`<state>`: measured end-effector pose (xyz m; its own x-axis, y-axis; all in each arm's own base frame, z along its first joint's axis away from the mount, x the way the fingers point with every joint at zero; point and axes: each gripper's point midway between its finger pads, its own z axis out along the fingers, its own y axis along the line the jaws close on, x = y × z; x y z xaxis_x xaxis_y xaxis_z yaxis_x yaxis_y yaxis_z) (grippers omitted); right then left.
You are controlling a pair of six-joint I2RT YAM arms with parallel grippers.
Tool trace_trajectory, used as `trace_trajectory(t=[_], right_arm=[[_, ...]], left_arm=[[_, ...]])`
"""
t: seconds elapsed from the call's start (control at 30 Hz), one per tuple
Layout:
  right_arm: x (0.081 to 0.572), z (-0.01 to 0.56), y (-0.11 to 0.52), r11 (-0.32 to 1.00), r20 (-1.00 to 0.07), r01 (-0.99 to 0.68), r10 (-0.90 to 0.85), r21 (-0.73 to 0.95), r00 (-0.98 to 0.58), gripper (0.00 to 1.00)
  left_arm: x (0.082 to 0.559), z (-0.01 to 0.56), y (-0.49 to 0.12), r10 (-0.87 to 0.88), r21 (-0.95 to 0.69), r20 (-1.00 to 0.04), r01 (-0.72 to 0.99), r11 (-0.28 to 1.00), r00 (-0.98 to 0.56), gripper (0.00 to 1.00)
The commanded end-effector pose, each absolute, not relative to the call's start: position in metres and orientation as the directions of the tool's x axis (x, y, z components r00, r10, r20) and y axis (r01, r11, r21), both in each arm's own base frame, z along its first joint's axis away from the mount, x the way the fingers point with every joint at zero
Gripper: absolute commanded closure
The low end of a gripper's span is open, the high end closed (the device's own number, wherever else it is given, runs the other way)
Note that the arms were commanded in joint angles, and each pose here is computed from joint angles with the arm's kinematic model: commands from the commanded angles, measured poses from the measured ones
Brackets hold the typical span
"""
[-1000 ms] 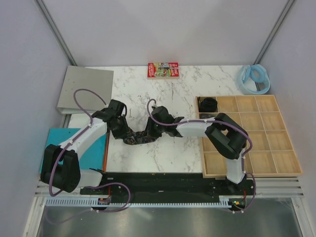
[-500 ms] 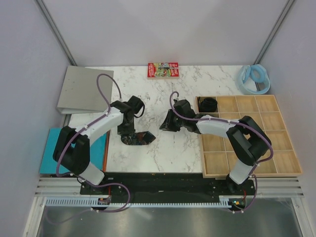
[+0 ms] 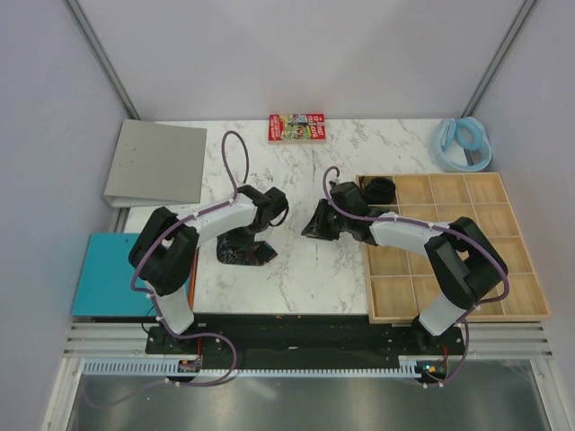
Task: Roll the ties
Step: Roll the tie at the center of the board.
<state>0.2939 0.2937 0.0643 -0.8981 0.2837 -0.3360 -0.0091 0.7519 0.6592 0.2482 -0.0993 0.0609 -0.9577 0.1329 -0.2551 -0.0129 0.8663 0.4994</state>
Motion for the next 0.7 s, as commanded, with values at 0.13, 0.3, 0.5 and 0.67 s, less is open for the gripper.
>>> trace_trajectory(t=[0.13, 0.3, 0.5, 0.67], right_arm=[[0.296, 0.08, 0.286, 0.733, -0.363, -0.032, 0.297, 0.679, -0.883, 0.71], [0.294, 0.079, 0.281, 0.736, -0.362, -0.026, 0.302, 0.677, -0.882, 0.71], [0.292, 0.082, 0.278, 0.736, -0.364, -0.022, 0.308, 0.677, -0.879, 0.71], [0.293, 0.085, 0.276, 0.736, -0.369, -0.019, 0.317, 0.676, -0.874, 0.71]], left_arm=[[0.249, 0.054, -0.132, 0.205, 0.589, -0.276, 0.003, 0.808, -0.939, 0.58], [0.242, 0.043, -0.143, 0.229, 0.6, -0.252, 0.033, 0.799, -0.94, 0.51], [0.239, 0.039, -0.159, 0.243, 0.561, -0.241, 0.07, 0.825, -0.939, 0.35], [0.239, 0.04, -0.172, 0.247, 0.498, -0.231, 0.103, 0.861, -0.941, 0.25]])
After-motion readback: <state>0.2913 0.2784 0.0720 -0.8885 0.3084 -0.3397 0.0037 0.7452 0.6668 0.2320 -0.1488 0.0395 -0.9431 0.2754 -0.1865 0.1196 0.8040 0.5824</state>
